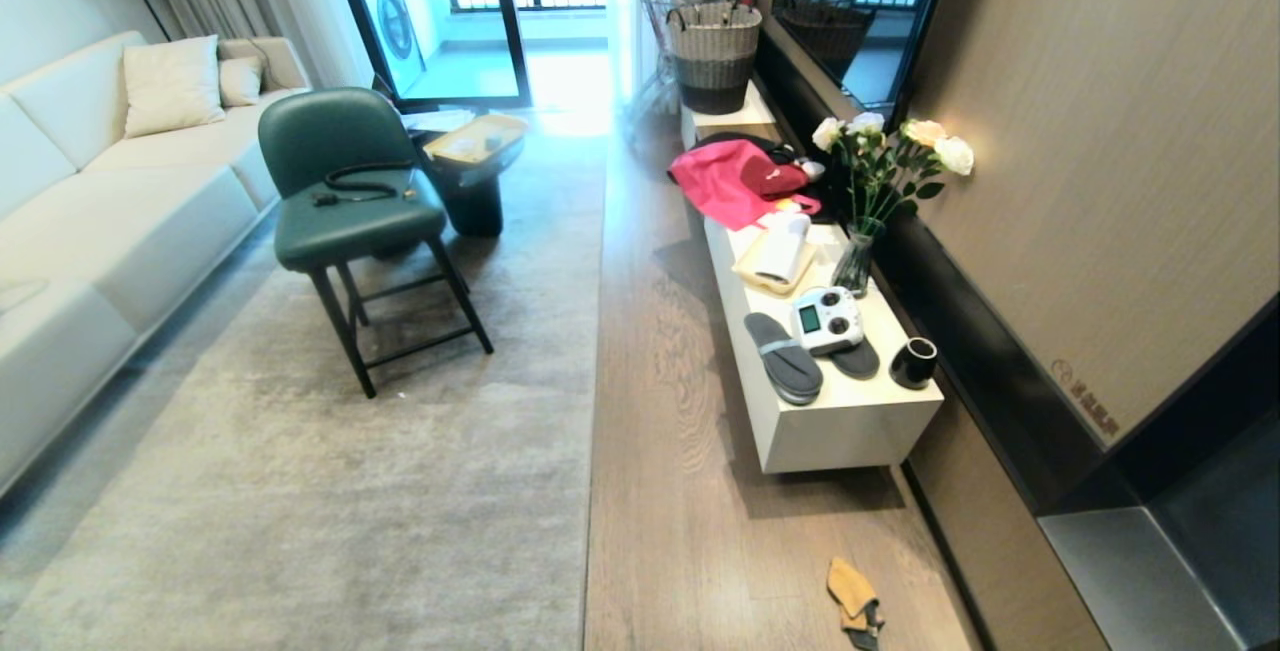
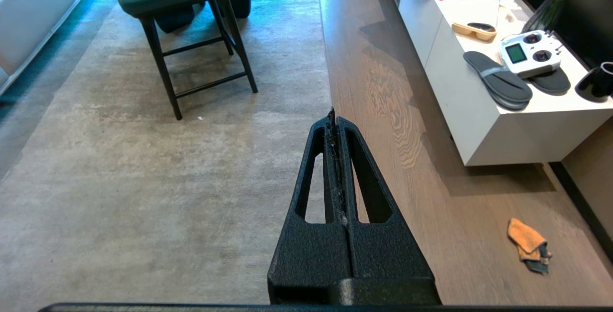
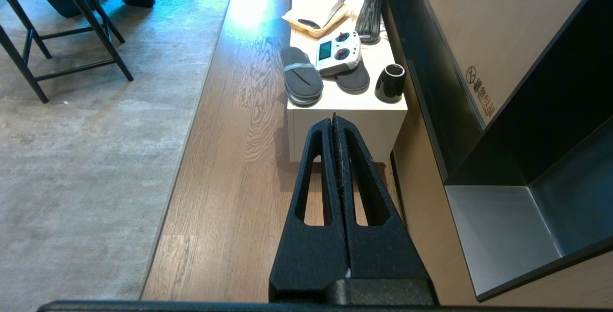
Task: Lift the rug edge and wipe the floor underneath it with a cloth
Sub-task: Pick up the rag
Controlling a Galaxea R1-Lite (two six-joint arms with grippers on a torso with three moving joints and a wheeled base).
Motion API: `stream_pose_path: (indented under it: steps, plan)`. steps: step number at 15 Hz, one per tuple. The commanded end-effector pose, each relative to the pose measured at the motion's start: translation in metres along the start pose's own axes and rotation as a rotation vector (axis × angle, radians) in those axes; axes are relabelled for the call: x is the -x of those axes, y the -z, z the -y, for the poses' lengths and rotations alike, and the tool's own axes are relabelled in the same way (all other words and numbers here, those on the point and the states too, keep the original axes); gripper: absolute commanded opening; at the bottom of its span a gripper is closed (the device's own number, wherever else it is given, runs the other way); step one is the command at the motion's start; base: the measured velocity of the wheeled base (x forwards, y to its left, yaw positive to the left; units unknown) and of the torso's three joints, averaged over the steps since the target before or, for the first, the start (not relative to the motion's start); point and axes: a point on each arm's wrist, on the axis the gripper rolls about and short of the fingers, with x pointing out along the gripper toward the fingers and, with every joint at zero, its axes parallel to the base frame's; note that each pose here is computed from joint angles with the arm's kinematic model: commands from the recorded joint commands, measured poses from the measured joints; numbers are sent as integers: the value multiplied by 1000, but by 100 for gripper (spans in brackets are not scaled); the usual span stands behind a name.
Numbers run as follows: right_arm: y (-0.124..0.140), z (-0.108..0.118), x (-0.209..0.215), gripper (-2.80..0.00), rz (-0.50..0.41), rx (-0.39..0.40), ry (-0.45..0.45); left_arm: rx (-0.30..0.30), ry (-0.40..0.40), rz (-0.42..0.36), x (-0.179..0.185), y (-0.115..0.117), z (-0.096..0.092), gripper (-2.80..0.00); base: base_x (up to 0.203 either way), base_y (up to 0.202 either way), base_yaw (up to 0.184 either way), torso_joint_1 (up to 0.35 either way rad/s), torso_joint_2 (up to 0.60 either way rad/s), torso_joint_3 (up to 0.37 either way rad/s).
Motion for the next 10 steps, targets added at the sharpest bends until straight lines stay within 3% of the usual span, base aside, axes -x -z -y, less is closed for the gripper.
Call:
stream_pose_path:
  steps: [1,10]
  plan:
    - [0,0,0,-280,-1,1,-1,1,0,0,0,0,0,-280,0,0,0,0,0,0]
    - [0,0,0,-280,-1,1,-1,1,0,0,0,0,0,-280,0,0,0,0,0,0]
